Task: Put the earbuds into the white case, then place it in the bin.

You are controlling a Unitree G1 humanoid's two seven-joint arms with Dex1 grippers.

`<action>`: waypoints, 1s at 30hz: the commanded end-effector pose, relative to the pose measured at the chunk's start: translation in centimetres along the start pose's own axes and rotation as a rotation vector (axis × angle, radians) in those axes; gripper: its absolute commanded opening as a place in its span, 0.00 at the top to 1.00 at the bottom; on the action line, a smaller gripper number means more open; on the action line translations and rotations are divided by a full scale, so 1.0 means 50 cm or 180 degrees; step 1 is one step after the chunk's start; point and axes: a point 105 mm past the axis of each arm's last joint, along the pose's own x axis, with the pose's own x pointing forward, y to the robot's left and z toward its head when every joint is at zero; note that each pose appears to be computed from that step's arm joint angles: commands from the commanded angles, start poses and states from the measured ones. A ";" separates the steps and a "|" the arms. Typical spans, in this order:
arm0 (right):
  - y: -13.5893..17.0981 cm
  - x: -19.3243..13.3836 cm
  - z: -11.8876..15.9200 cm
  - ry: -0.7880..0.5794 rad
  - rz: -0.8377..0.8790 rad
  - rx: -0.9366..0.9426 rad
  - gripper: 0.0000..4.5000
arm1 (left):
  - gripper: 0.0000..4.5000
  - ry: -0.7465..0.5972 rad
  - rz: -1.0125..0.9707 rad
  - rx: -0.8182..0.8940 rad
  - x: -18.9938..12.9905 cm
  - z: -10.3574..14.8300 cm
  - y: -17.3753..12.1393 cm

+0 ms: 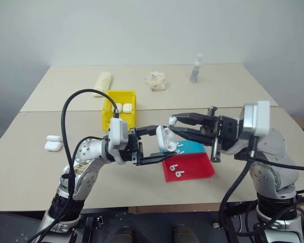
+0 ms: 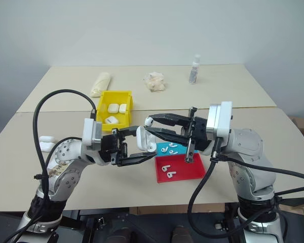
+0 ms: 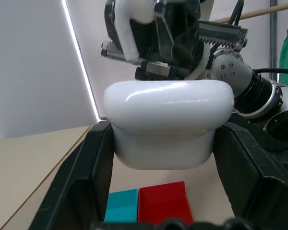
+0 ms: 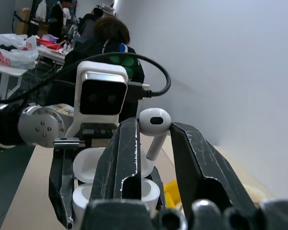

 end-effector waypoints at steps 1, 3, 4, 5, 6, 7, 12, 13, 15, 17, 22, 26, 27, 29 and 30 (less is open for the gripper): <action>0.000 -0.002 -0.002 0.0019 0.0025 -0.0102 0.84 | 0.38 -0.0032 -0.0021 0.0110 0.002 0.015 -0.001; 0.000 0.000 -0.011 0.0053 0.0037 -0.0090 0.84 | 0.38 -0.0034 -0.0014 0.0112 0.002 0.015 -0.001; 0.002 0.002 -0.014 0.0062 0.0052 -0.0086 0.84 | 0.38 -0.0022 -0.0009 0.0107 0.002 0.014 -0.001; 0.003 0.004 -0.018 0.0074 0.0068 -0.0083 0.84 | 0.38 -0.0015 -0.0008 0.0104 0.002 0.013 -0.002; 0.004 0.006 -0.021 0.0085 0.0081 -0.0083 0.84 | 0.38 -0.0015 -0.0008 0.0102 0.002 0.013 -0.002; 0.005 0.007 -0.024 0.0100 0.0089 -0.0082 0.84 | 0.38 -0.0020 -0.0008 0.0104 0.001 0.013 -0.002; 0.004 0.004 -0.038 0.0173 0.0085 -0.0072 0.84 | 0.38 -0.0023 0.0007 0.0106 0.003 0.013 -0.002; 0.004 0.004 -0.040 0.0181 0.0082 -0.0074 0.84 | 0.38 -0.0028 0.0009 0.0108 0.003 0.013 -0.002; 0.005 0.001 -0.044 0.0216 0.0084 -0.0059 0.84 | 0.38 -0.0034 0.0011 0.0111 0.003 0.013 -0.002; 0.007 0.000 -0.047 0.0248 0.0096 -0.0050 0.84 | 0.38 -0.0034 0.0013 0.0112 0.003 0.013 -0.002; 0.006 0.003 -0.059 0.0382 0.0059 -0.0219 0.41 | 0.38 -0.0032 0.0015 0.0102 0.002 0.012 0.000; 0.013 -0.002 -0.057 0.0398 0.0137 -0.0288 0.41 | 0.38 0.0008 0.0058 0.0086 0.001 0.006 0.005; 0.014 -0.006 -0.053 0.0407 0.0163 -0.0310 0.41 | 0.38 0.0049 0.0076 0.0094 -0.003 0.001 0.007; 0.010 -0.018 -0.033 0.0385 0.0198 -0.0340 0.41 | 0.38 0.0251 0.0135 0.0139 -0.022 -0.021 0.013; 0.003 -0.023 -0.025 0.0428 0.0202 -0.0343 0.41 | 0.38 0.0366 0.0162 0.0173 -0.036 -0.033 0.016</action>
